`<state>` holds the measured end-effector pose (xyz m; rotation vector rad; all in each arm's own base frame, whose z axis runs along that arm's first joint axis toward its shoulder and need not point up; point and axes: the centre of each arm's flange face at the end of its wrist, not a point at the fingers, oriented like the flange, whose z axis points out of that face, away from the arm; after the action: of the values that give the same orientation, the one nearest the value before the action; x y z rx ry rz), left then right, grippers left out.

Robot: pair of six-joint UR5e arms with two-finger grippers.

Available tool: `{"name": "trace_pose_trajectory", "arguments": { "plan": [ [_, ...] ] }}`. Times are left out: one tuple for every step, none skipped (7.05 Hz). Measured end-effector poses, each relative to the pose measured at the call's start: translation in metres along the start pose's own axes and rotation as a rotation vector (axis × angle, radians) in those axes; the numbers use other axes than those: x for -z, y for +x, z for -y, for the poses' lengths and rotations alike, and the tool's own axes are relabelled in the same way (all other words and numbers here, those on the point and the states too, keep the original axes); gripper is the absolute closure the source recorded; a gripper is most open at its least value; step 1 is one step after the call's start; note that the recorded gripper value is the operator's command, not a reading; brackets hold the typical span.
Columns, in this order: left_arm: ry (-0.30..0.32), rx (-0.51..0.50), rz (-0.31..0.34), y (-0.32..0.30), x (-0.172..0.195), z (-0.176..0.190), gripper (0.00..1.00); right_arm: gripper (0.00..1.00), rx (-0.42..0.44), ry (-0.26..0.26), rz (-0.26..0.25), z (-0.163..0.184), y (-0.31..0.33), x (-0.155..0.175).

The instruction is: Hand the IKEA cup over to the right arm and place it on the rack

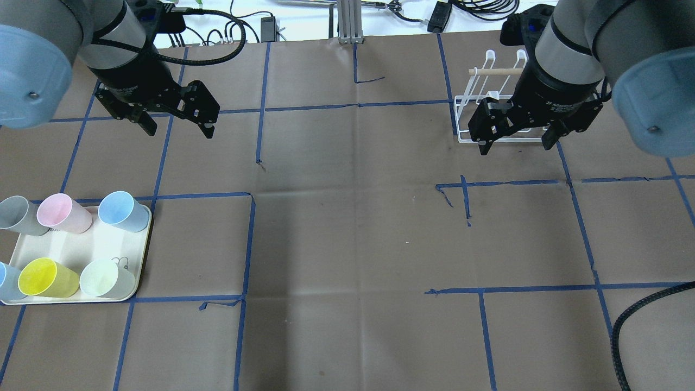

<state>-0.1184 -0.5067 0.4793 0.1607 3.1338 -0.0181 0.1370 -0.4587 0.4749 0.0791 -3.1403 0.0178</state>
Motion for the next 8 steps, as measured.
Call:
{"name": "trace_pose_trajectory", "arguments": {
  "plan": [
    [0.001, -0.002, 0.000, 0.000, 0.000, -0.001, 0.00, 0.00, 0.000, 0.000, 0.000, 0.000, 0.000, 0.000],
    [-0.001, -0.002, -0.001, 0.000, 0.000, -0.001, 0.00, 0.00, 0.000, 0.000, 0.000, 0.000, 0.000, 0.000],
    [-0.002, -0.004, -0.001, 0.000, -0.001, -0.002, 0.00, 0.00, 0.000, -0.001, 0.000, 0.000, 0.000, -0.001],
    [-0.004, -0.007, -0.001, 0.000, -0.002, -0.002, 0.00, 0.00, 0.000, -0.002, -0.001, 0.000, 0.000, -0.001],
    [-0.006, -0.008, -0.001, 0.000, -0.003, -0.003, 0.00, 0.00, 0.000, -0.003, 0.000, 0.000, 0.000, -0.001],
    [-0.007, -0.011, -0.002, -0.002, -0.004, -0.004, 0.00, 0.00, 0.000, -0.003, 0.000, 0.000, 0.000, -0.001],
    [-0.010, -0.019, -0.002, -0.010, -0.005, -0.005, 0.00, 0.00, 0.000, -0.002, 0.000, 0.000, 0.000, -0.001],
    [-0.012, -0.027, -0.003, -0.027, -0.006, -0.006, 0.00, 0.00, 0.000, -0.002, 0.000, 0.000, 0.000, -0.001]
  ]
}}
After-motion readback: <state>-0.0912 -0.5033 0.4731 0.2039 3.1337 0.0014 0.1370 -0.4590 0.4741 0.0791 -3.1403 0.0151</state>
